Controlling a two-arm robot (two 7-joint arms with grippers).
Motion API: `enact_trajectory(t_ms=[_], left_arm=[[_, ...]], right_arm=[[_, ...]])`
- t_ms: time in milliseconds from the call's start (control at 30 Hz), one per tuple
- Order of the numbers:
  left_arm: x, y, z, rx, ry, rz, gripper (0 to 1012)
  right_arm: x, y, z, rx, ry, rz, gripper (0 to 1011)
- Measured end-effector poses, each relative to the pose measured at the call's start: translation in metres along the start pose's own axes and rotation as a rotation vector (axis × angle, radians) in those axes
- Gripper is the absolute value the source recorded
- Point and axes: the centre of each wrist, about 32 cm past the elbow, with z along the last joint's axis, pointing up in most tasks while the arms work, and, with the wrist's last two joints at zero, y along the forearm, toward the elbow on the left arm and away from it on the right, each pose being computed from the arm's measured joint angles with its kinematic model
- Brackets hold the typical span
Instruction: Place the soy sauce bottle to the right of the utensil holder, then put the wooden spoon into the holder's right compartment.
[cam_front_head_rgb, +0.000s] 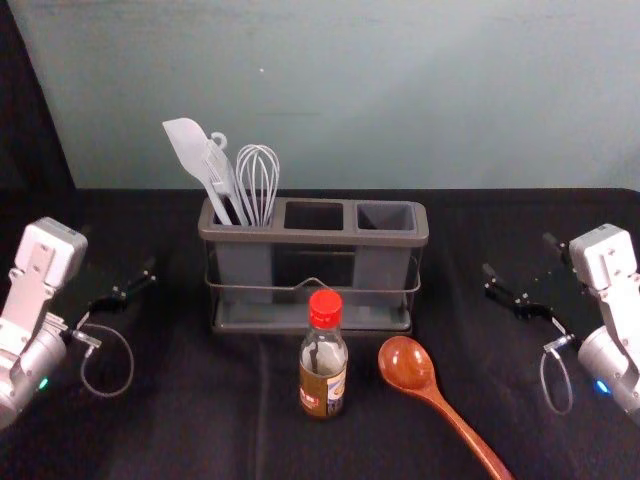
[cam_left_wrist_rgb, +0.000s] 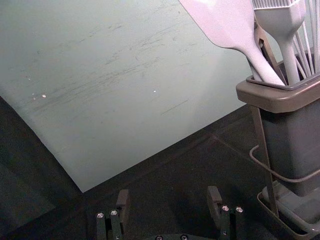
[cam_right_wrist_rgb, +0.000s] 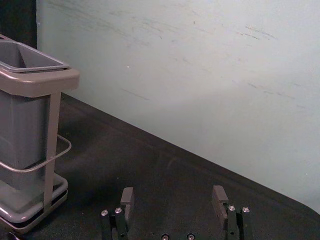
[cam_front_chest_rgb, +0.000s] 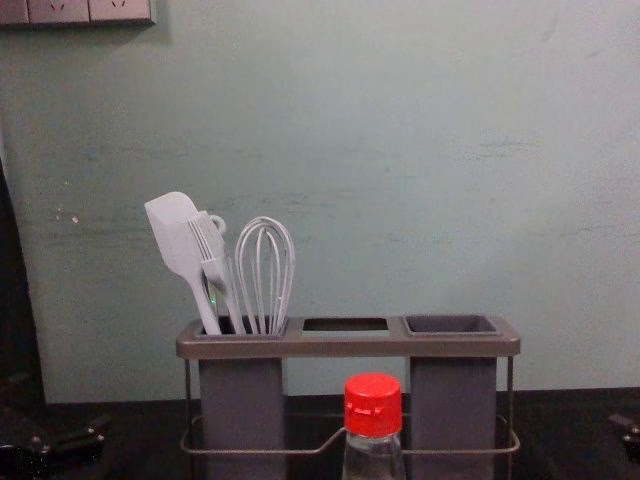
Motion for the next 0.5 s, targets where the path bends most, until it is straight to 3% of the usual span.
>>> enact_trajectory(t_ms=[500], left_arm=[[0.0,0.0,0.0,0.0,0.0,0.0,1011]], right_arm=[[0.0,0.0,0.0,0.0,0.0,0.0,1003]])
